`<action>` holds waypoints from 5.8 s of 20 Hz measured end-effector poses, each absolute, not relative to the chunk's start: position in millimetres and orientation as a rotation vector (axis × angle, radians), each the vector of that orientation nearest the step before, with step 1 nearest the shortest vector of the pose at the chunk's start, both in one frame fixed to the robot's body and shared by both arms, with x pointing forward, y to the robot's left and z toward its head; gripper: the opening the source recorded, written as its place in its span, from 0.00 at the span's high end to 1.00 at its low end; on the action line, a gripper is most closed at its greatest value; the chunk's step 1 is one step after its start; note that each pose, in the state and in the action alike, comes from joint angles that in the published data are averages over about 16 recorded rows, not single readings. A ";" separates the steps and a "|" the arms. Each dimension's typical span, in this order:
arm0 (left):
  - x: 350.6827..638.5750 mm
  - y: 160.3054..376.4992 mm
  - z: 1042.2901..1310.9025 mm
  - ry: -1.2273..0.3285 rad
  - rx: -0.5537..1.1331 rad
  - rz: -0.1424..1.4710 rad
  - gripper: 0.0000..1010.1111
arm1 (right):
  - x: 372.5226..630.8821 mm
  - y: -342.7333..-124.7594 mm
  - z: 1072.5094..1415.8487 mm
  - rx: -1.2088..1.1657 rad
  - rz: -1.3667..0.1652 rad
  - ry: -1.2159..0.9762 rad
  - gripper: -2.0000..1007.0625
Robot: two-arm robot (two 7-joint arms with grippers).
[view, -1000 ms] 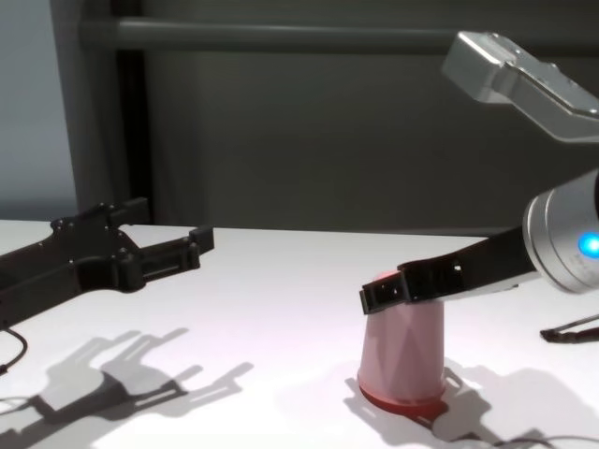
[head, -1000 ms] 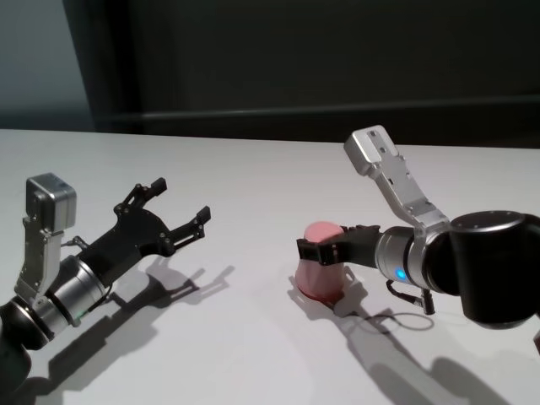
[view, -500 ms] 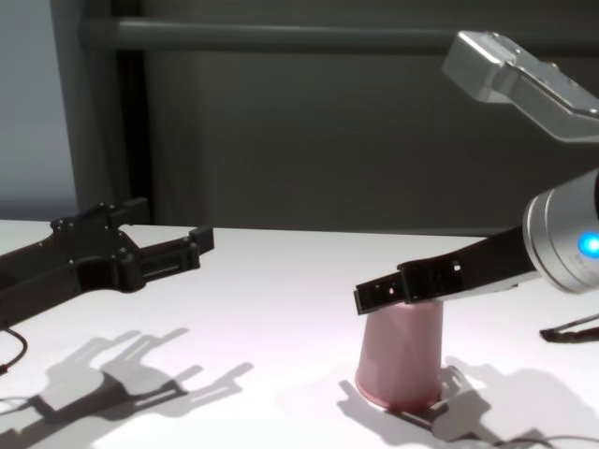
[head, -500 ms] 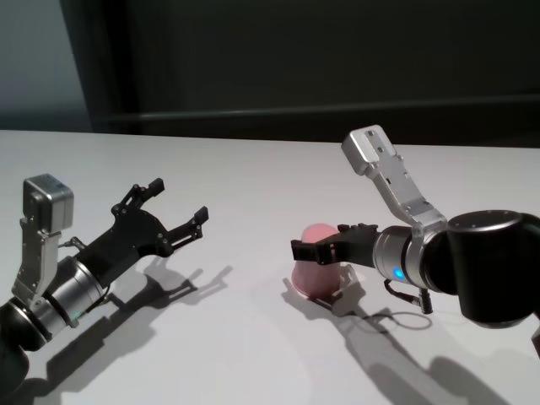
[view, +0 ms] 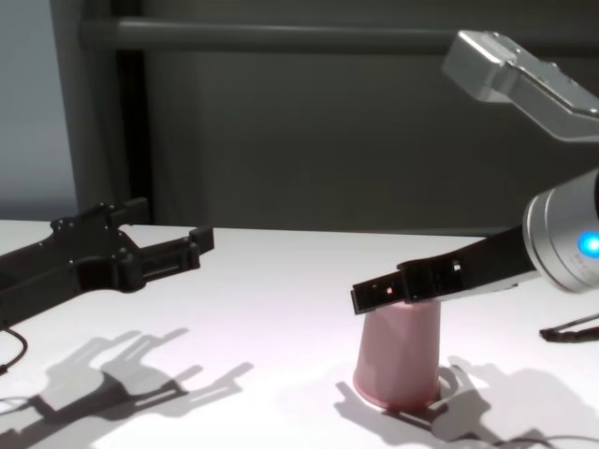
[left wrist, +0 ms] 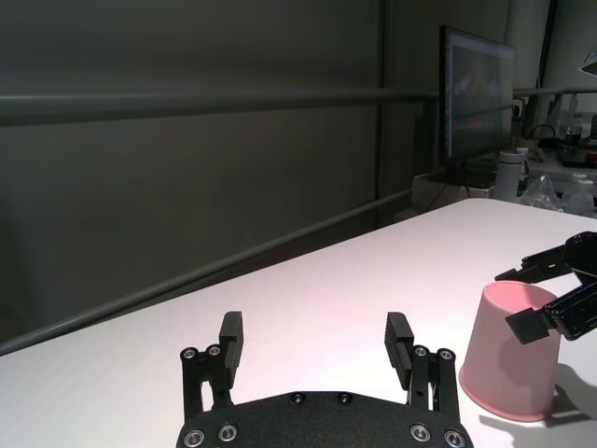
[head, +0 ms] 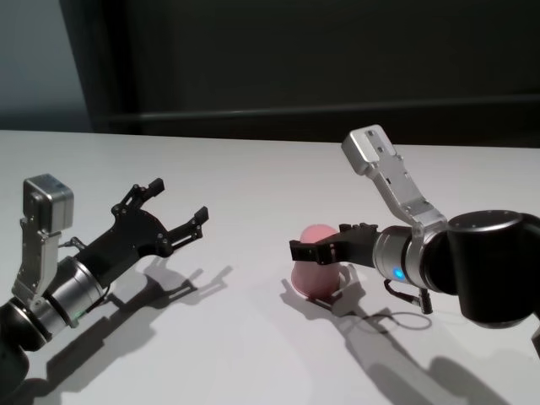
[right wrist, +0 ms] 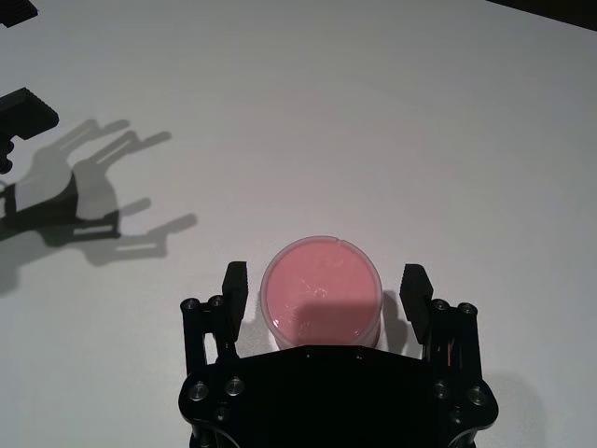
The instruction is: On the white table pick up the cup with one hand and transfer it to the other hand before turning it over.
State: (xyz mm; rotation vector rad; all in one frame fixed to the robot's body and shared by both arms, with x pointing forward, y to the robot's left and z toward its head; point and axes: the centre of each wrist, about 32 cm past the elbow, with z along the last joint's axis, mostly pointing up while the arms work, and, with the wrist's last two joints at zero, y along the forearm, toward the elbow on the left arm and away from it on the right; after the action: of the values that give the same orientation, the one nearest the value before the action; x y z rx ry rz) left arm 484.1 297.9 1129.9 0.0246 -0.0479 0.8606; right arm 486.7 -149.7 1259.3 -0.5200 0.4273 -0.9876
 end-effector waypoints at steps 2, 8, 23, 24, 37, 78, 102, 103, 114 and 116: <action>484.1 297.9 1129.9 -0.048 0.025 0.861 0.01 | 486.7 -149.7 1259.3 -0.519 -0.988 0.427 0.00; 484.1 297.9 1129.9 -0.048 0.025 0.861 0.01 | 486.6 -149.8 1261.3 -0.496 -0.999 0.413 0.00; 484.1 297.9 1129.9 -0.048 0.025 0.861 0.01 | 484.8 -161.5 1277.3 -0.335 -1.097 0.321 0.00; 484.1 297.9 1129.9 -0.048 0.025 0.861 0.01 | 484.7 -163.7 1277.8 -0.322 -1.105 0.316 0.00; 484.1 297.9 1129.9 -0.048 0.025 0.861 0.01 | 482.1 -204.7 1262.2 -0.151 -1.185 0.274 0.00; 484.1 297.9 1129.9 -0.048 0.025 0.861 0.01 | 478.3 -211.9 1169.2 -0.108 -1.102 0.328 0.00; 484.1 297.9 1129.9 -0.048 0.025 0.861 0.01 | 461.8 -227.6 1167.0 -0.098 -1.163 0.332 0.00; 484.1 297.9 1129.9 -0.048 0.025 0.861 0.01 | 461.8 -227.7 1167.1 -0.097 -1.163 0.332 0.00; 484.1 297.9 1129.9 -0.048 0.025 0.861 0.01 | 463.7 -226.9 1168.0 -0.088 -1.161 0.330 0.00; 484.1 297.9 1129.9 -0.048 0.025 0.861 0.01 | 464.0 -226.9 1168.0 -0.088 -1.161 0.330 0.00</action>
State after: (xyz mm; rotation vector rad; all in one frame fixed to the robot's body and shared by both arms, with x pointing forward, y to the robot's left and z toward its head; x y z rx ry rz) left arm 484.1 297.9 1129.9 0.0246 -0.0479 0.8606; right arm 464.0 -226.9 1168.0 -0.0880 0.3299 -1.1610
